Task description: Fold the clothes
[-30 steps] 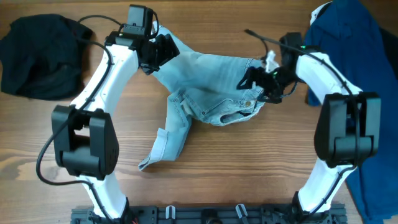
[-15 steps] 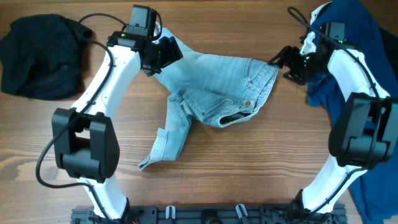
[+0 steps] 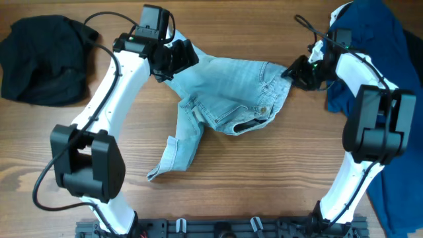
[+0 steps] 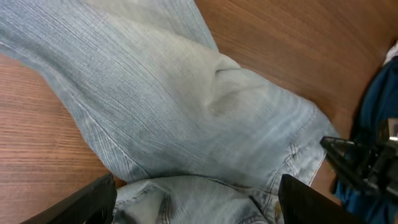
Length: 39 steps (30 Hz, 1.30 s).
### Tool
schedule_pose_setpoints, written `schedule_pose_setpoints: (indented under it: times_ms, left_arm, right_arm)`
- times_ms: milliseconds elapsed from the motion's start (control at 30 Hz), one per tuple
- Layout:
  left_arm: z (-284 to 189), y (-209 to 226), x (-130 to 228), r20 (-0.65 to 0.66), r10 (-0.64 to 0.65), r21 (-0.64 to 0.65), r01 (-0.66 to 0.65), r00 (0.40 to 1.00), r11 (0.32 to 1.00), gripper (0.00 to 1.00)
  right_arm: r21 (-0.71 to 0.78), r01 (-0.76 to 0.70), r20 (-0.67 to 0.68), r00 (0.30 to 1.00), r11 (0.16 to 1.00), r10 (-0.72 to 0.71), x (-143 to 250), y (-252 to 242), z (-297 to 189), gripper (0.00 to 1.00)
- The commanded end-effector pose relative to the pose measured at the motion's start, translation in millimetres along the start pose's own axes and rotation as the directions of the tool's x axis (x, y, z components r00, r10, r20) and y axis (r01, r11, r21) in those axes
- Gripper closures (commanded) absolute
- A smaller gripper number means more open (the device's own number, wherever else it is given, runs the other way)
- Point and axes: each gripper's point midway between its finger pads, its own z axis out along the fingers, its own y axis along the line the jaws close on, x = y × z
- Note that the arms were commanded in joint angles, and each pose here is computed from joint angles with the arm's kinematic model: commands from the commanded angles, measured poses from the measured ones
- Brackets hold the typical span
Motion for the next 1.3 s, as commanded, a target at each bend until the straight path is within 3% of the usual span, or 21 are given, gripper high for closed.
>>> schedule_pose_setpoints:
  times_ms: [0,300,467,767,833,933,1000,1100,1267]
  left_arm:
    - [-11.4,-9.6,3.6,-0.004,0.037,0.022,-0.037,0.999,0.999,0.18]
    - [-5.0,-32.3,35.7,-0.071,0.097,0.036,-0.094,0.993,0.995,0.23]
    - [-10.3,-59.3,63.9,-0.125,0.152,0.104,-0.140,0.980,0.985,0.25]
    - [-44.6,-98.6,90.1,-0.081,0.246,0.184,-0.228,0.966,0.956,0.27]
    - [-52.6,-102.0,90.7,-0.067,0.253,0.196,-0.236,0.965,0.952,0.27]
    - [-58.2,-99.3,87.0,-0.043,0.251,0.177,-0.239,0.967,0.955,0.27]
    - [-56.9,-92.9,82.4,-0.024,0.246,0.136,-0.241,0.969,0.961,0.26]
    - [-55.9,-84.5,78.4,-0.007,0.251,0.087,-0.250,0.968,0.964,0.27]
    - [-57.1,-59.5,59.0,0.040,0.222,-0.019,-0.221,0.974,0.975,0.29]
  right_arm:
    - [-0.026,0.002,0.033,0.999,1.000,-0.001,-10.5,9.7,10.2,0.96]
    - [-0.034,0.066,0.210,0.976,0.997,-0.057,-53.9,17.7,3.6,0.96]
    - [0.015,0.126,0.376,0.918,0.992,-0.122,-92.7,21.3,-8.7,0.96]
    - [0.151,0.164,0.619,0.754,0.975,-0.222,-157.2,12.2,-54.7,0.94]
    - [0.139,0.151,0.609,0.767,0.979,-0.205,-157.4,7.0,-58.3,0.00]
    - [0.128,0.079,0.458,0.879,0.989,-0.130,-123.9,-6.5,-59.4,0.00]
    - [0.155,0.079,0.396,0.908,0.985,-0.135,-106.6,-6.1,-67.5,0.01]
    - [0.185,0.102,0.350,0.923,0.977,-0.163,-75.5,12.7,-111.0,0.00]
    - [0.015,0.120,0.377,0.919,0.993,-0.116,-25.0,78.7,-189.6,0.00]
